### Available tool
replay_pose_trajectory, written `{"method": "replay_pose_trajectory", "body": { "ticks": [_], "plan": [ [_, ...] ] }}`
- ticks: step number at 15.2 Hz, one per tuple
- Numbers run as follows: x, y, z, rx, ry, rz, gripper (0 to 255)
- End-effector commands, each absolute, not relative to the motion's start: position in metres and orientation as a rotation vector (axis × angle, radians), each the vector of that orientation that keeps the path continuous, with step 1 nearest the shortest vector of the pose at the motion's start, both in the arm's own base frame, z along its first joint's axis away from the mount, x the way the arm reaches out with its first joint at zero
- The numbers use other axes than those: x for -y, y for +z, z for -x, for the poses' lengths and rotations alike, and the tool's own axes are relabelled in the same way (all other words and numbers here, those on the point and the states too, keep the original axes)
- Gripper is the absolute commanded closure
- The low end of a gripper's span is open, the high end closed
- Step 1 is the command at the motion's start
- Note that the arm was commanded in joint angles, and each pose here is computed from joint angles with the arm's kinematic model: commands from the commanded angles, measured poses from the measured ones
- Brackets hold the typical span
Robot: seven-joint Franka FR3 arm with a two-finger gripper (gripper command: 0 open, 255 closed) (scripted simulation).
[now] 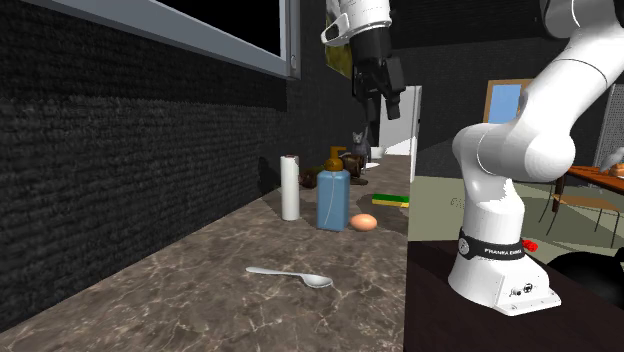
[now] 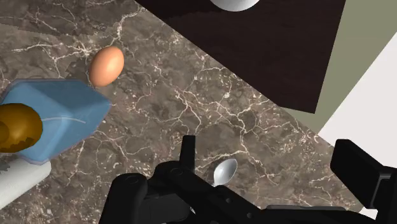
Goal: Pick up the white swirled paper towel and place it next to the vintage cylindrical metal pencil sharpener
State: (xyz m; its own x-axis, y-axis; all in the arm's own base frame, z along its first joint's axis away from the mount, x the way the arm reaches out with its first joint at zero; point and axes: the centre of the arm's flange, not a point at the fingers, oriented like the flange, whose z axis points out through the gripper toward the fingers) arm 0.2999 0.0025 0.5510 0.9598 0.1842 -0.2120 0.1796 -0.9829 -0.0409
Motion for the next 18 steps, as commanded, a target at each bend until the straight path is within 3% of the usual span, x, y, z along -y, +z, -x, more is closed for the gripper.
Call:
{"method": "replay_pose_trajectory", "body": {
  "ticks": [1,18],
  "plan": [
    [-0.003,0.551,-0.3,0.287,0.337,3.089,0],
    [0.181,0.492,-0.411,0.626,0.417,3.036,0]
  ]
}}
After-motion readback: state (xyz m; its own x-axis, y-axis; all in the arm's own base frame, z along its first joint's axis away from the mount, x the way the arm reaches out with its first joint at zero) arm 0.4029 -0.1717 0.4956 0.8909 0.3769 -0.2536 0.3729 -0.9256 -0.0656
